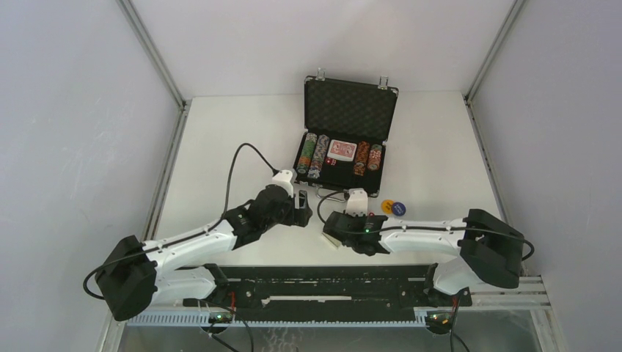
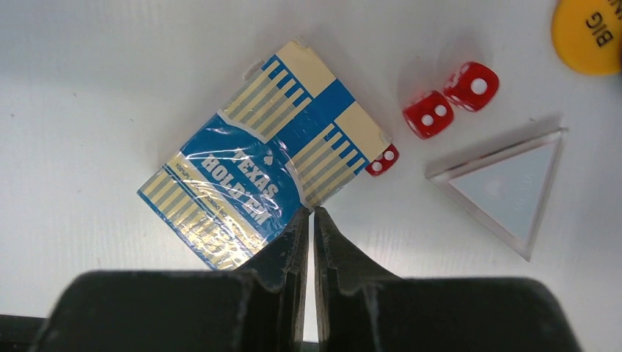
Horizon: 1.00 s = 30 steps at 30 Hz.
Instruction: Pack up texas hold em set
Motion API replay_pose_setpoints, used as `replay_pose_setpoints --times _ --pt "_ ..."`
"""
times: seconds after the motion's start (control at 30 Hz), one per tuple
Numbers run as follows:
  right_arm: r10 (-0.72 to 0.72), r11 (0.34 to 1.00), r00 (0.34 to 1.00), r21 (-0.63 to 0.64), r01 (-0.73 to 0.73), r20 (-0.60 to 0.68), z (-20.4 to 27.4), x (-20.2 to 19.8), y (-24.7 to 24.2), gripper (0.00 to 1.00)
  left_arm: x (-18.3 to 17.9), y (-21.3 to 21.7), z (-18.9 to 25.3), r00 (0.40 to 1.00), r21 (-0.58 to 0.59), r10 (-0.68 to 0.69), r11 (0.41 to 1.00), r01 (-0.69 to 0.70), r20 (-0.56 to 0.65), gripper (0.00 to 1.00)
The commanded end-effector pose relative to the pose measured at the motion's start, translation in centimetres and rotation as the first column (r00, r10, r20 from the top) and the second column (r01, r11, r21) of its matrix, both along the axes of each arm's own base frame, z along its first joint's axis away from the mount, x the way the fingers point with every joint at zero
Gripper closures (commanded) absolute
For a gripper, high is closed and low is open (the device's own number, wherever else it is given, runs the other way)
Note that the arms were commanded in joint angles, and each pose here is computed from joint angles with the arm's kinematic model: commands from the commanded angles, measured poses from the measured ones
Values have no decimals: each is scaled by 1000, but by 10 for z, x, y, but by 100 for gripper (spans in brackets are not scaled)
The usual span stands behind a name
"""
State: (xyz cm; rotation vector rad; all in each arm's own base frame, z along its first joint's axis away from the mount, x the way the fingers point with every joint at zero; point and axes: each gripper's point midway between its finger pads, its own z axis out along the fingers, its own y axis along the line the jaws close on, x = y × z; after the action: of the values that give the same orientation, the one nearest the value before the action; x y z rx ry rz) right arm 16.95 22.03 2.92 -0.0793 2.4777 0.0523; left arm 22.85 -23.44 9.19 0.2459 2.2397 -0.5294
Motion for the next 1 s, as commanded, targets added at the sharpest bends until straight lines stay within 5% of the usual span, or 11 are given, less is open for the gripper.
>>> replay_pose_setpoints --times 0.0,0.33,0.63,0.83,0.97 --pt "32 999 999 34 -31 -29 -11 2 27 86 5 -4 11 999 -53 12 999 -10 34 19" --pt "68 994 997 79 -70 32 12 23 58 84 6 -4 16 996 -53 -19 998 23 82 19" --pt "-74 949 980 315 12 186 83 34 7 55 -2 -40 14 958 -13 -250 967 254 142 11" --pt "-132 915 969 401 39 207 97 40 -33 50 -11 -68 -2 889 147 -430 900 410 156 11" --pt "-103 921 971 389 12 215 99 41 -40 46 -11 -69 -19 880 200 -461 878 435 111 0"
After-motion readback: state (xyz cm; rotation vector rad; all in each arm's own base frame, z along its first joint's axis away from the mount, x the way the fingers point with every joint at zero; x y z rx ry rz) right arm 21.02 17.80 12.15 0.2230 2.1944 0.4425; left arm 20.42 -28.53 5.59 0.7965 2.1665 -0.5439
